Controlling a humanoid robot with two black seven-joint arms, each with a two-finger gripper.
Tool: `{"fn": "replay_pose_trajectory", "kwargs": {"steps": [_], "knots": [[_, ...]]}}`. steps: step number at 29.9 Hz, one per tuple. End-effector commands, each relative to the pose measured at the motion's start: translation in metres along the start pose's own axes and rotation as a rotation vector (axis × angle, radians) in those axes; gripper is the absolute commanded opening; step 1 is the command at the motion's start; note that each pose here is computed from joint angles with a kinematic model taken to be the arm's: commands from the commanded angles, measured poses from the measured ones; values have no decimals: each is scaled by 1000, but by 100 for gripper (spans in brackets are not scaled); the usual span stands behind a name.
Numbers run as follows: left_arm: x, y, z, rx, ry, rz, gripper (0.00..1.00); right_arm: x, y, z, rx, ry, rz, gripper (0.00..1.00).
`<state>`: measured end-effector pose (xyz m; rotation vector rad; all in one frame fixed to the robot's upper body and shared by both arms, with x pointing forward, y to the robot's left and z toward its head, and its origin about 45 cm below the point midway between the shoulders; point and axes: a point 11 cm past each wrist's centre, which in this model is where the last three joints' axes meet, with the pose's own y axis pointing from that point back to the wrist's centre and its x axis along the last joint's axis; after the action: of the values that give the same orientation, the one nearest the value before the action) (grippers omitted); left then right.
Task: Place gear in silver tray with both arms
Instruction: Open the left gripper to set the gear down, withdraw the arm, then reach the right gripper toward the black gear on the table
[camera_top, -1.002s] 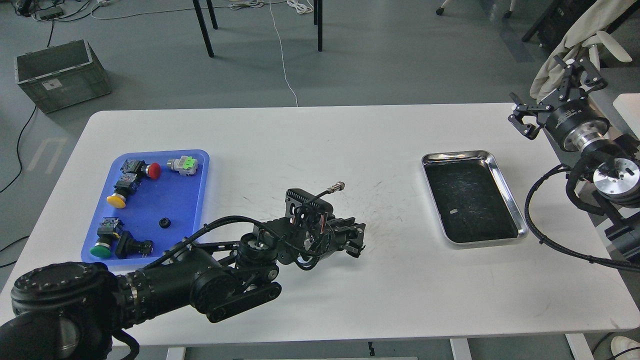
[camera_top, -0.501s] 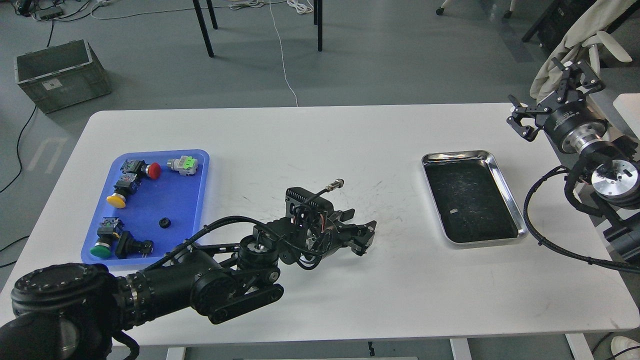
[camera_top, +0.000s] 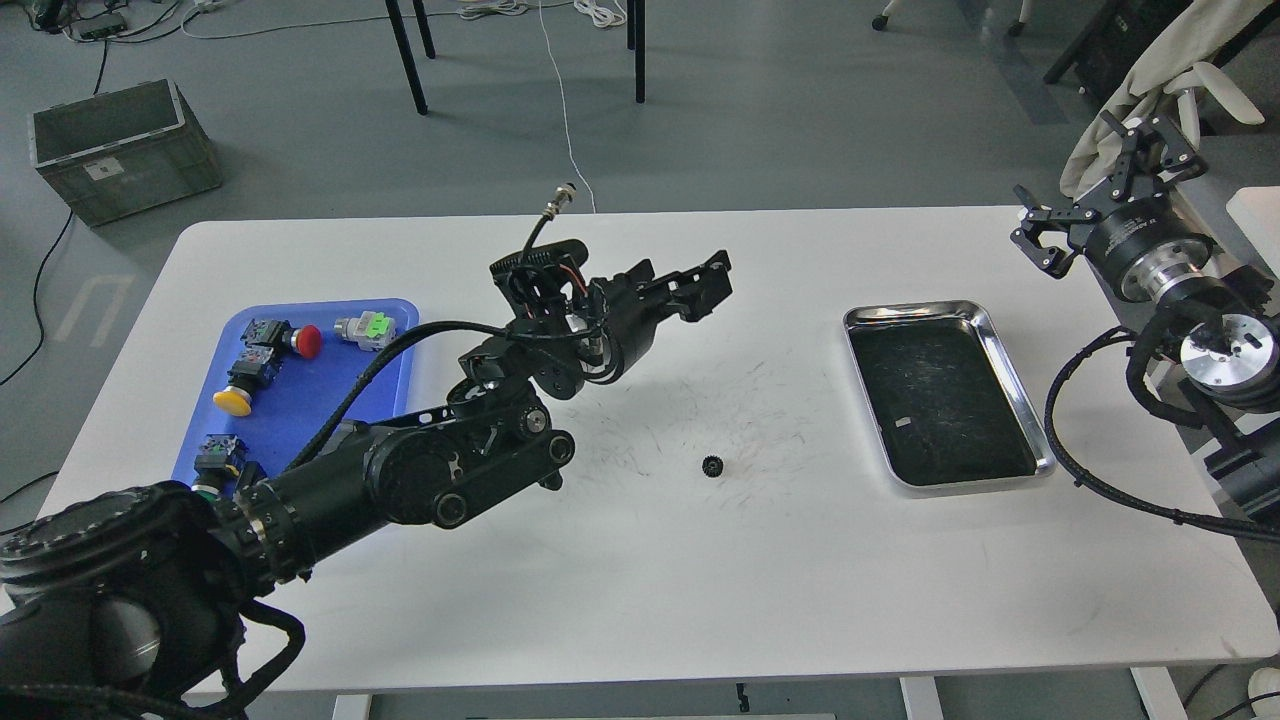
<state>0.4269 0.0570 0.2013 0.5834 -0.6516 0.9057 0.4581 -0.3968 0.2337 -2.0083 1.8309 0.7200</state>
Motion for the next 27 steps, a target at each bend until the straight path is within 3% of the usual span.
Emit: {"fn": "replay_pose_trajectory", "kwargs": {"steps": [1,7,11,18,27], "knots": [[31,2,-14,51,211,113,97,-19,-11,-5,-14,44,-37,99],[99,23,-68,118,554,264,97,-58,-30,-4,-82,171,-118,99],[129,32,-81,106,778,328,97,-83,-39,3,-146,287,-175,99],[138,58,-115,27,1061,254,97,-134,-54,26,-273,583,-303,99],[170,91,-159,-133,1360,246,97,-197,-50,95,-492,1008,-504,99]]}}
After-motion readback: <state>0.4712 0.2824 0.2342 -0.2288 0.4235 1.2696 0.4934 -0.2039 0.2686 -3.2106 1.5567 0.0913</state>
